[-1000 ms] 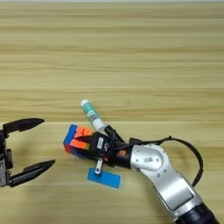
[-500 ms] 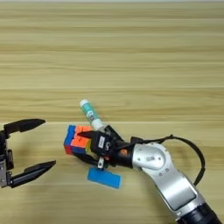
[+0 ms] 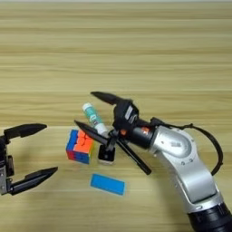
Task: Move the objects on the table
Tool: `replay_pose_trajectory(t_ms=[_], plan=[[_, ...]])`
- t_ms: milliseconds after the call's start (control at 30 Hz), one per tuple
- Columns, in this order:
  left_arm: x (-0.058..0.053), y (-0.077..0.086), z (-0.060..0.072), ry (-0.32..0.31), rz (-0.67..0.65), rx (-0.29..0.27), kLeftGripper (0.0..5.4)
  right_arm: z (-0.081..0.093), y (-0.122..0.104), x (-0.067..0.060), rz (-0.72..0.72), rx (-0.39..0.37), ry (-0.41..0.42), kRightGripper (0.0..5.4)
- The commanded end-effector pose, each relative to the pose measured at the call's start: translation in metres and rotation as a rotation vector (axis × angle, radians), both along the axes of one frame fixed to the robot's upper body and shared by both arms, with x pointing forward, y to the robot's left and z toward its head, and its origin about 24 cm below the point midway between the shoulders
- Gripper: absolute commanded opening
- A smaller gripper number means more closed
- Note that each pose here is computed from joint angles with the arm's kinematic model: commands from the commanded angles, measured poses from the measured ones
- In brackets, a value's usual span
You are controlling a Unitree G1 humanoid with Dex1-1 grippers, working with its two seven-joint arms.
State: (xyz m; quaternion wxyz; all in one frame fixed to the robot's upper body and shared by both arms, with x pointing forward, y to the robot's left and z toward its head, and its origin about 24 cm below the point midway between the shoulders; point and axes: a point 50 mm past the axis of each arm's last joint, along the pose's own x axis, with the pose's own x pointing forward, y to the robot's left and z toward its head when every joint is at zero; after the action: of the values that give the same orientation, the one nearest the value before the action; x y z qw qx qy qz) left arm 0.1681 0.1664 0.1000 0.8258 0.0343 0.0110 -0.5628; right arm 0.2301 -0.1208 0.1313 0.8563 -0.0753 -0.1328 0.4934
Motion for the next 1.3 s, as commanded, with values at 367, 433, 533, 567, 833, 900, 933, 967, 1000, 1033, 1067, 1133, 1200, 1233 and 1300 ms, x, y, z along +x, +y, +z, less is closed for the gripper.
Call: replay_pose_trajectory(t_ms=[367, 433, 533, 567, 833, 900, 933, 967, 1000, 1033, 1067, 1133, 1200, 1233, 1300], plan=[[-0.001, 0.002, 0.001, -0.007, 0.001, 0.015, 5.40, -0.010, -0.013, 0.027, -0.244, -0.071, 0.076, 5.35], [-0.001, 0.002, 0.000, -0.005, 0.003, 0.016, 5.40, -0.012, -0.017, 0.027, -0.255, -0.082, 0.082, 5.35], [-0.001, 0.003, 0.000, -0.003, 0.005, 0.016, 5.40, -0.014, -0.025, 0.025, -0.269, -0.101, 0.088, 5.35], [-0.001, 0.003, 0.000, -0.002, 0.005, 0.016, 5.40, -0.014, -0.028, 0.023, -0.271, -0.107, 0.088, 5.35], [0.001, 0.004, -0.002, -0.002, 0.005, 0.026, 5.40, -0.022, -0.041, -0.006, -0.231, -0.131, 0.102, 5.35], [0.002, 0.004, -0.001, -0.003, 0.004, 0.027, 5.40, -0.026, -0.043, -0.014, -0.225, -0.136, 0.119, 5.35], [0.002, 0.005, -0.001, -0.003, 0.005, 0.028, 5.40, -0.027, -0.045, -0.017, -0.226, -0.133, 0.131, 5.35], [0.003, 0.005, -0.001, -0.004, 0.005, 0.028, 5.40, -0.029, -0.047, -0.019, -0.229, -0.132, 0.141, 5.35], [0.003, 0.006, -0.001, -0.004, 0.006, 0.029, 5.40, -0.032, -0.050, -0.022, -0.238, -0.138, 0.154, 5.35], [0.003, 0.006, -0.001, -0.004, 0.006, 0.028, 5.40, -0.035, -0.053, -0.025, -0.247, -0.142, 0.167, 5.35], [0.003, 0.007, -0.001, -0.005, 0.007, 0.028, 5.40, -0.038, -0.055, -0.027, -0.257, -0.149, 0.179, 5.35], [0.004, 0.007, -0.001, -0.005, 0.006, 0.029, 5.40, -0.045, -0.060, -0.031, -0.271, -0.171, 0.201, 5.35], [0.005, 0.008, -0.001, -0.006, 0.004, 0.030, 5.40, -0.053, -0.064, -0.035, -0.285, -0.189, 0.229, 5.35], [0.005, 0.008, -0.001, -0.006, 0.003, 0.031, 5.40, -0.058, -0.066, -0.037, -0.291, -0.200, 0.244, 5.35], [0.005, 0.008, -0.001, -0.007, 0.002, 0.033, 5.40, -0.068, -0.071, -0.041, -0.302, -0.226, 0.271, 5.35]])
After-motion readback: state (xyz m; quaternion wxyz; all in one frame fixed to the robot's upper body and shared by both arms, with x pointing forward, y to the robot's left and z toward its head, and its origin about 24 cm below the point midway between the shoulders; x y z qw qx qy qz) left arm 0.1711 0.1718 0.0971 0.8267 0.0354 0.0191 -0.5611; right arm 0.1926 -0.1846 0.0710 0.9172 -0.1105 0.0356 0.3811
